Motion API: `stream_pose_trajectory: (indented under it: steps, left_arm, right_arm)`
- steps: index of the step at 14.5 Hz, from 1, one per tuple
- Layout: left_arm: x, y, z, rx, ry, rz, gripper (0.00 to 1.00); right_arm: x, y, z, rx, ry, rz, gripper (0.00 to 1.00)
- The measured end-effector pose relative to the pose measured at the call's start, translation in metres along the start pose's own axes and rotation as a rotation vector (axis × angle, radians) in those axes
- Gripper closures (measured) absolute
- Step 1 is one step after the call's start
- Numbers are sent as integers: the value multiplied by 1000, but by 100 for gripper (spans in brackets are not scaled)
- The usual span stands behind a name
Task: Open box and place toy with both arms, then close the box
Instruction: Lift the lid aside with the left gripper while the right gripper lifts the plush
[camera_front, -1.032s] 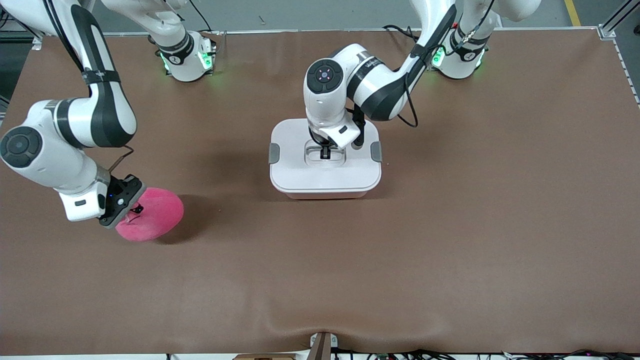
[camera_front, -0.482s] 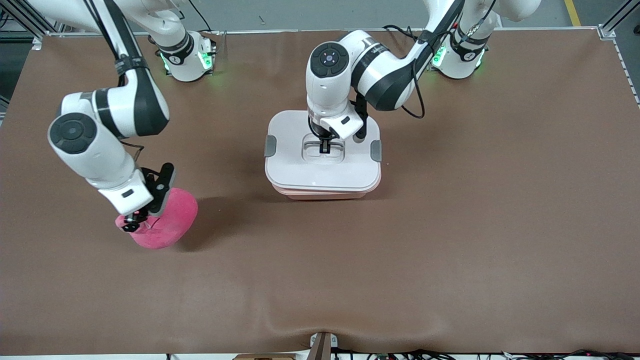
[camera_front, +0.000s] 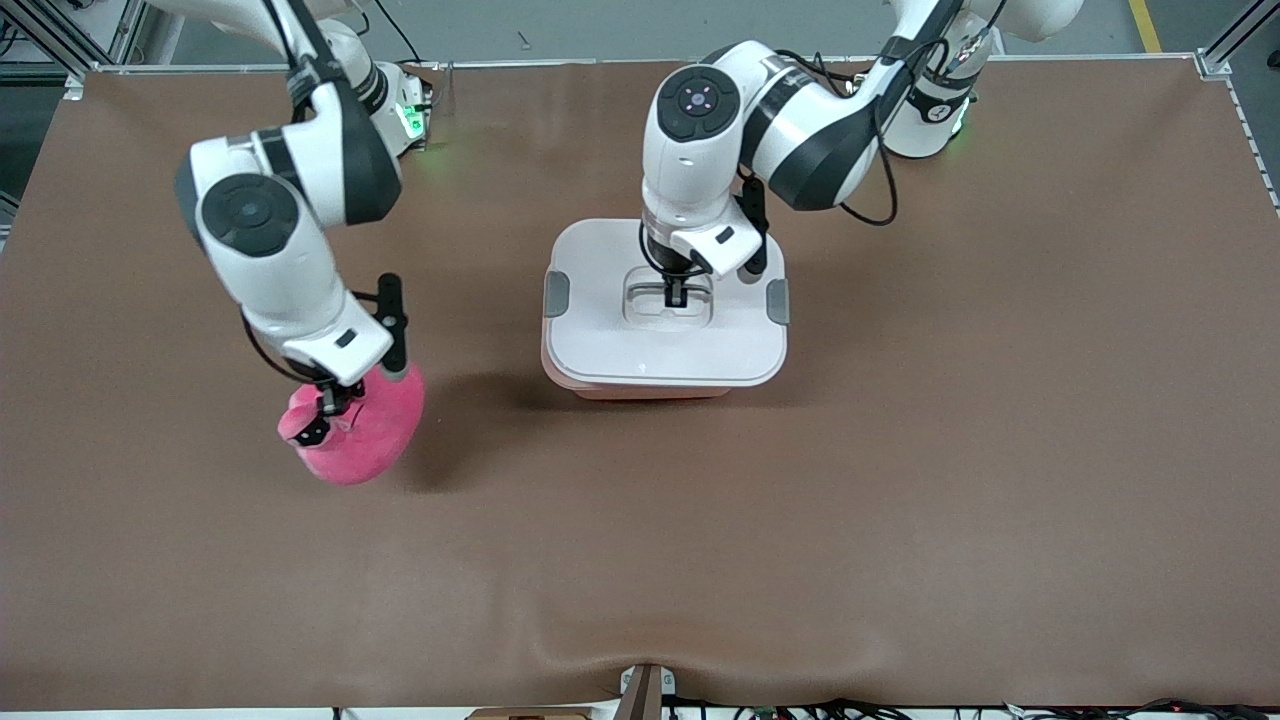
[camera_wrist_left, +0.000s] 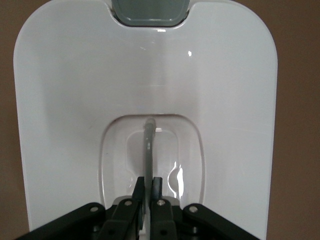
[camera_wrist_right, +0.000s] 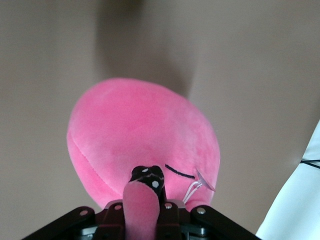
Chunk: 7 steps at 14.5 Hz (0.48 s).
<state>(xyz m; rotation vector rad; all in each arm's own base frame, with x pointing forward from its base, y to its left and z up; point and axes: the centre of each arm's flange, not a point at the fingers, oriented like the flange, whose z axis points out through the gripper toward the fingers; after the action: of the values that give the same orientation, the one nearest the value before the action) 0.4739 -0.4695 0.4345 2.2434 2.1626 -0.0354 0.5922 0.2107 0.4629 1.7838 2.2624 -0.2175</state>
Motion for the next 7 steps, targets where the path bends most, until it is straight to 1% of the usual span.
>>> stream_pose_trajectory:
  steps: [2,5,6,7]
  left_arm:
    - [25,9,-5,-4,13,1,93]
    - [77,25,-23,-13,11,-5,93]
    - [95,29,-31,-19,9,-13,93]
    - [110,32,-37,-23,7,-23,93]
  right_arm:
    - [13,-5,-26,11,-36,-18,85]
    - [21,-6,-36,0,-59,-35,85]
    - [25,-6,-37,-9,-83,-53,85]
    - [36,-7,-40,-25,-121,-84,85]
